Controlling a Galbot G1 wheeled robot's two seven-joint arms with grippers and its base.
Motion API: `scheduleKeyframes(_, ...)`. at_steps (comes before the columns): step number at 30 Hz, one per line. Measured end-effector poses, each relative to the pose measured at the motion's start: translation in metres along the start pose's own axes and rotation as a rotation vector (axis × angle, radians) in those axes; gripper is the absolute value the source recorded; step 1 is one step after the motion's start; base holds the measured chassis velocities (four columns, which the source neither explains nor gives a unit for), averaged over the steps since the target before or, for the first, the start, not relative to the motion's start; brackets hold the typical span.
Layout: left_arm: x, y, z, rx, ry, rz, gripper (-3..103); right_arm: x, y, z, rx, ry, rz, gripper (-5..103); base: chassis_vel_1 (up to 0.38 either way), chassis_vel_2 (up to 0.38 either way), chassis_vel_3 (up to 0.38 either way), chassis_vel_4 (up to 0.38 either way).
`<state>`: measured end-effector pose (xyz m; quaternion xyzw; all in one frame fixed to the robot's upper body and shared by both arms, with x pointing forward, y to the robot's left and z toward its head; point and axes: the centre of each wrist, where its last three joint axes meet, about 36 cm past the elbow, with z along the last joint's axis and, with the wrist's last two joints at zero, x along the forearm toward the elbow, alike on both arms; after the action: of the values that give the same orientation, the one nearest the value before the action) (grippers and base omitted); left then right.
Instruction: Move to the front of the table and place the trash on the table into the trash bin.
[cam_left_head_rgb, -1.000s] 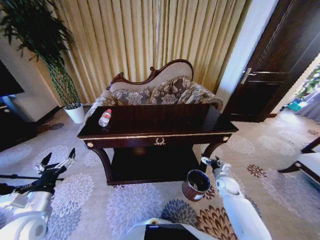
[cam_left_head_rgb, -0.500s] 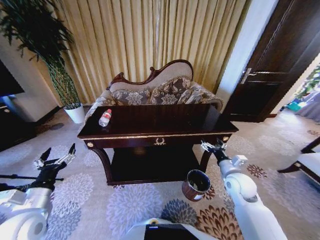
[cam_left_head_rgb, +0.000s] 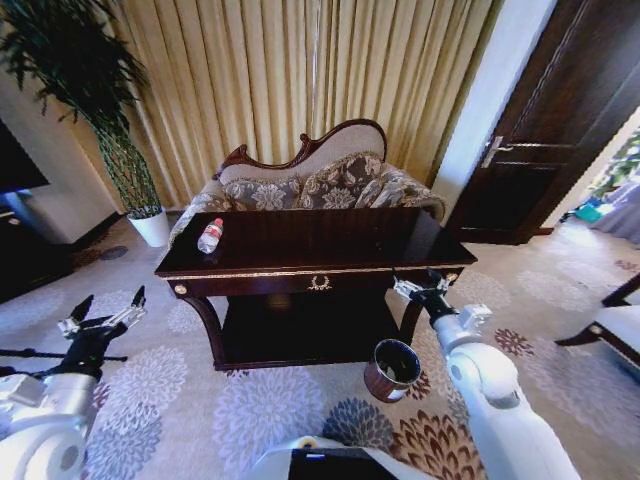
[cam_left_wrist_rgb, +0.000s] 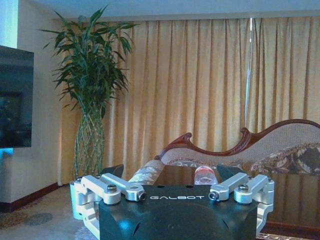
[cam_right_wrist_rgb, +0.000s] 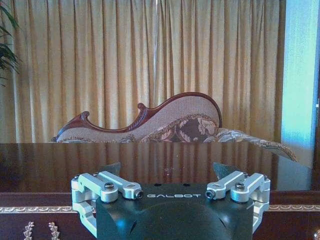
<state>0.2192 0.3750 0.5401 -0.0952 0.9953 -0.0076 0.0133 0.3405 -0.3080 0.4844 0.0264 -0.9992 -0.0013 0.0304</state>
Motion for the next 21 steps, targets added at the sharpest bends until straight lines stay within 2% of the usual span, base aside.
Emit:
scheduleKeyframes(9, -0.002, -0.0029, 0.0008, 0.01, -0.007, 0.018, 100, -0.0003, 0.0018, 0.001, -0.005, 0.001, -0.014, 100, 0.0, 0.0, 0.0, 0.0)
scheduleKeyframes(21, -0.0012, -0.002, 0.0041, 0.019, -0.014, 0.017, 100, -0.0008, 0.0097, 0.0016, -0.016, -0.003, -0.038, 100, -0.077, 0.071, 0.078, -0.07)
